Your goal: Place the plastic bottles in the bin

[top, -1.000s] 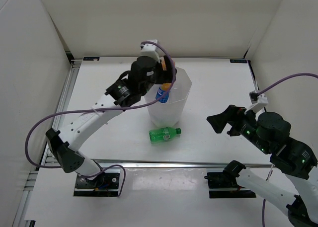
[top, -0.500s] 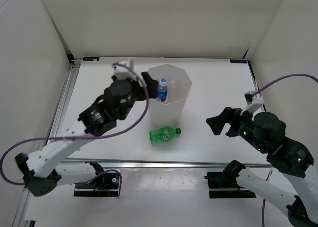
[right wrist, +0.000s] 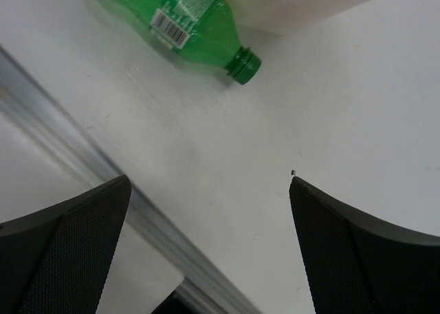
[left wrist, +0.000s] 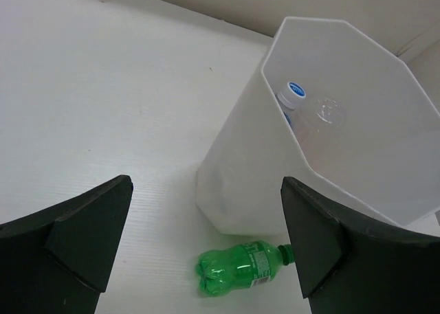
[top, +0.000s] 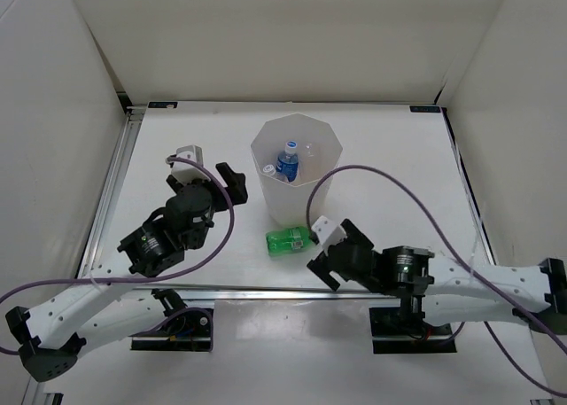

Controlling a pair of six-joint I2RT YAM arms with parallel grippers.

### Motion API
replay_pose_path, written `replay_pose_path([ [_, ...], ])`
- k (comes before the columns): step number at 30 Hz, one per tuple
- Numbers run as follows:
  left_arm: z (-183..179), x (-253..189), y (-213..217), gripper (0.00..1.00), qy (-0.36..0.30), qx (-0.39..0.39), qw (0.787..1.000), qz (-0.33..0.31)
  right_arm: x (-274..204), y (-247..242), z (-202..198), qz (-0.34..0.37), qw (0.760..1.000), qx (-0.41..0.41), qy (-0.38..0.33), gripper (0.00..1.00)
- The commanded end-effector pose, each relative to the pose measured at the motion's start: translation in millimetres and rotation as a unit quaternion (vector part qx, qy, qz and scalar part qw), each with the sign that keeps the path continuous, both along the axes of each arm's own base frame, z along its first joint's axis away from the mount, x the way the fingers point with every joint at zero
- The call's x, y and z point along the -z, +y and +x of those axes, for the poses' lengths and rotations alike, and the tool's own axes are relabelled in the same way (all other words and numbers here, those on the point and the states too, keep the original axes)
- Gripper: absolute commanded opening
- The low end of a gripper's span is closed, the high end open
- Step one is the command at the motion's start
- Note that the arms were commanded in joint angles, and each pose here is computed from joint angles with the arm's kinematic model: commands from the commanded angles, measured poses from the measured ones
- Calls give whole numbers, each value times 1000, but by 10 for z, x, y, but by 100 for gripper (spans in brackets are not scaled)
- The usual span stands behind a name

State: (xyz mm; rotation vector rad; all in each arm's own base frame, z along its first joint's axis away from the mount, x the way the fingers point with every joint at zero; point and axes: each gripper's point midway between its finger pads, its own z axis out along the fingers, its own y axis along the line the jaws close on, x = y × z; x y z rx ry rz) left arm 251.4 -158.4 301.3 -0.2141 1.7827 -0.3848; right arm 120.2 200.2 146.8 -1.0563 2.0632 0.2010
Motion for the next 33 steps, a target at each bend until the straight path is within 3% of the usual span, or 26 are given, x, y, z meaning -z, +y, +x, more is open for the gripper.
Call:
replay_pose_path([
  [1,11,-132,179,100,-19,-34,999,6,-77,128,294,-55,987,25,-147,100],
  [3,15,-88,239,100,-13,-43,999,17,-35,132,356,-108,972,33,-207,100],
  [6,6,-76,307,100,-12,-55,998,6,280,315,381,-192,953,13,-236,100],
  [9,1,-37,324,100,-7,-52,999,2,422,472,416,-232,939,-14,-253,100],
  [21,-170,-54,600,100,1,-66,998,17,430,1304,512,-175,941,-136,-257,100],
  [33,-265,19,741,100,15,-81,996,19,567,1460,742,-161,955,-168,-186,100],
])
